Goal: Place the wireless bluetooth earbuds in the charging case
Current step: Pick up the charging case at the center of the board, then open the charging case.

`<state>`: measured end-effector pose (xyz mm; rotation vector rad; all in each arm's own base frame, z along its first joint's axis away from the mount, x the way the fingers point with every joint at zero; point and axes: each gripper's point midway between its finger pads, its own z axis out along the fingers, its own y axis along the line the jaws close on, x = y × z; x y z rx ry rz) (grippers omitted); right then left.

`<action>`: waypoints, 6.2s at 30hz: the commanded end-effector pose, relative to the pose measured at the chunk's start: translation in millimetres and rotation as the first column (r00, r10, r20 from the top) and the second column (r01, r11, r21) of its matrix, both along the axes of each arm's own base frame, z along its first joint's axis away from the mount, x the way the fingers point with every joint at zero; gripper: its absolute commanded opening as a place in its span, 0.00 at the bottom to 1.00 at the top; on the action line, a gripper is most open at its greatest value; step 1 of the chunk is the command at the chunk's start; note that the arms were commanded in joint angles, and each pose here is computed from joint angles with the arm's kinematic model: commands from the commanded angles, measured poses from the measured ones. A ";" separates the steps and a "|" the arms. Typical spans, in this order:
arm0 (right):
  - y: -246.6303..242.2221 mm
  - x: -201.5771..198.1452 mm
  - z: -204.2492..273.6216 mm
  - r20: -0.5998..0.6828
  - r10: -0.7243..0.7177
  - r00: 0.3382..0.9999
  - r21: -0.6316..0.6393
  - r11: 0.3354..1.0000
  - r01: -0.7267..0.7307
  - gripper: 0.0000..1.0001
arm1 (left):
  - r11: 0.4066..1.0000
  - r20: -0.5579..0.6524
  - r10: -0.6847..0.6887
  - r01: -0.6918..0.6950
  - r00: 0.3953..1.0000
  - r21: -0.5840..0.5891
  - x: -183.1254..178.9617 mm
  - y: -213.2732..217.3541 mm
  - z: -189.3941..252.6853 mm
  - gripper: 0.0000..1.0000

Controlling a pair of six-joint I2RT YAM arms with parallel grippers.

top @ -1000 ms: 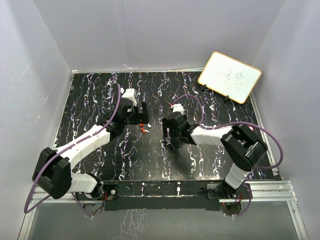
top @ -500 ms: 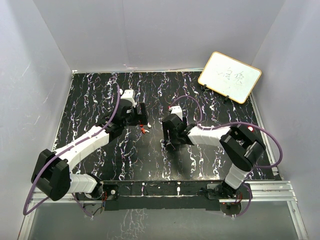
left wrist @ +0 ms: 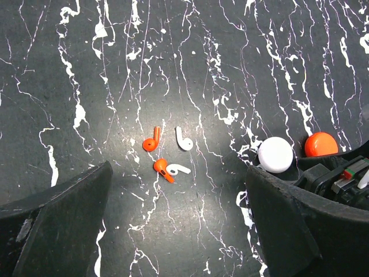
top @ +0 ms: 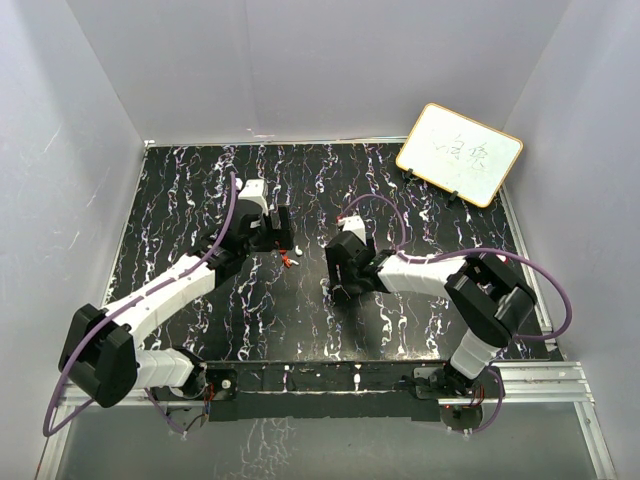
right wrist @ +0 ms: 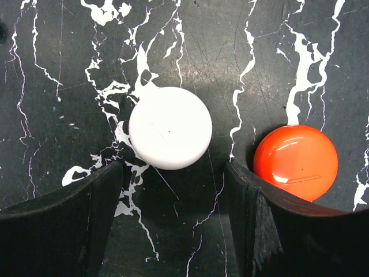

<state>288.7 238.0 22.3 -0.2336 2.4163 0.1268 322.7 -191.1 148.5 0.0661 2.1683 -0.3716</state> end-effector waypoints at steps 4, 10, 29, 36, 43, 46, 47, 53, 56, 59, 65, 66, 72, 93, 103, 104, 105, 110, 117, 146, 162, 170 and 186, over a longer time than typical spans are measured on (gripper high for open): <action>25.7 1.1 -1.4 -0.017 0.061 0.998 0.045 0.997 -0.060 0.69 | 1.000 0.016 0.010 -0.010 1.000 0.007 -7.9 7.9 6.6 0.99; 47.9 7.2 8.7 -0.001 0.103 0.995 0.079 0.992 -0.103 0.68 | 1.000 0.014 0.018 -0.019 1.000 0.020 -9.0 11.2 6.0 0.99; 21.7 8.9 24.5 0.052 0.101 0.994 -0.082 0.992 -0.097 0.73 | 0.999 0.011 0.029 -0.029 1.000 0.032 -10.2 15.1 2.4 0.99; 22.5 22.0 20.6 0.062 0.139 0.988 -0.072 0.988 -0.135 0.74 | 0.999 0.007 0.028 -0.028 1.000 0.028 -11.1 14.7 1.3 0.99; 28.0 35.2 19.0 0.070 0.176 0.982 -0.035 0.984 -0.174 0.73 | 0.999 0.004 0.029 -0.029 1.000 0.031 -12.0 15.4 0.2 0.99; 32.7 38.9 22.9 0.081 0.190 0.978 -0.016 0.982 -0.190 0.71 | 0.999 0.002 0.027 -0.027 1.000 0.032 -12.5 15.5 -0.1 0.99; 32.8 38.0 12.6 0.060 0.198 0.978 -0.027 0.980 -0.196 0.71 | 0.999 0.000 0.026 -0.026 1.000 0.033 -12.8 15.7 -0.5 0.99; 41.0 37.9 7.6 0.053 0.222 0.974 -0.006 0.975 -0.222 0.68 | 0.999 -0.002 0.025 -0.025 1.000 0.034 -12.8 15.3 -1.1 0.99; 40.0 38.3 7.7 0.052 0.220 0.974 -0.009 0.975 -0.220 0.68 | 0.999 -0.005 0.024 -0.024 1.000 0.035 -12.8 15.1 -1.2 0.99; 40.5 36.1 12.2 0.058 0.226 0.972 0.009 0.974 -0.227 0.68 | 0.999 -0.004 0.025 -0.025 1.000 0.035 -12.9 15.4 0.0 0.99; 44.1 30.0 15.4 0.038 0.231 0.972 0.046 0.971 -0.233 0.67 | 0.999 -0.004 0.026 -0.026 1.000 0.035 -12.1 15.0 -0.6 0.99; 44.7 27.4 13.5 0.028 0.233 0.972 0.055 0.971 -0.235 0.67 | 0.999 -0.006 0.026 -0.026 1.000 0.036 -12.2 14.8 -0.9 0.99; 51.3 14.7 32.4 0.050 0.263 0.964 0.123 0.956 -0.267 0.66 | 0.999 -0.008 0.027 -0.026 1.000 0.035 -12.2 14.8 -3.0 0.99; 38.2 32.2 25.1 0.107 0.321 0.941 0.007 0.946 -0.323 0.69 | 1.000 -0.012 -0.022 0.022 1.000 -0.003 -18.2 6.4 12.0 0.99; 42.5 36.3 17.7 0.112 0.389 0.914 0.030 0.918 -0.394 0.66 | 0.997 -0.051 -0.073 0.072 0.996 -0.021 -21.2 -3.8 14.8 0.99; 42.5 36.1 16.6 0.109 0.390 0.914 0.031 0.918 -0.396 0.65 | 0.997 -0.051 -0.073 0.072 0.996 -0.023 -21.4 -3.7 15.2 0.99; 42.4 36.3 16.0 0.108 0.392 0.914 0.031 0.917 -0.397 0.64 | 0.997 -0.052 -0.075 0.074 0.996 -0.026 -21.7 -3.9 15.6 0.99; 42.2 35.2 12.6 0.102 0.400 0.911 0.028 0.914 -0.405 0.63 | 0.996 -0.059 -0.084 0.082 0.995 -0.038 -21.9 -5.4 16.0 0.99; 42.0 34.2 -1.6 0.078 0.405 0.911 0.021 0.913 -0.408 0.54 | 0.995 -0.072 -0.080 0.076 0.994 -0.060 -22.0 -5.3 10.9 0.99; 71.8 31.5 168.5 0.590 0.485 0.645 0.056 0.773 -0.632 0.42 | 0.822 -0.044 -0.314 0.249 0.948 -0.512 -10.9 -55.5 43.5 0.78; 80.4 26.2 194.8 0.648 0.476 0.594 0.076 0.736 -0.672 0.42 | 0.720 -0.031 -0.410 0.303 0.911 -0.625 -24.5 -73.6 33.5 0.65; 82.9 25.8 200.7 0.662 0.474 0.581 0.079 0.726 -0.683 0.41 | 0.661 -0.004 -0.447 0.327 0.895 -0.675 -27.7 -81.5 30.9 0.63; 89.2 23.9 206.4 0.672 0.485 0.560 0.081 0.703 -0.707 0.41 | 0.635 0.024 -0.452 0.341 0.892 -0.693 -26.1 -84.7 35.5 0.49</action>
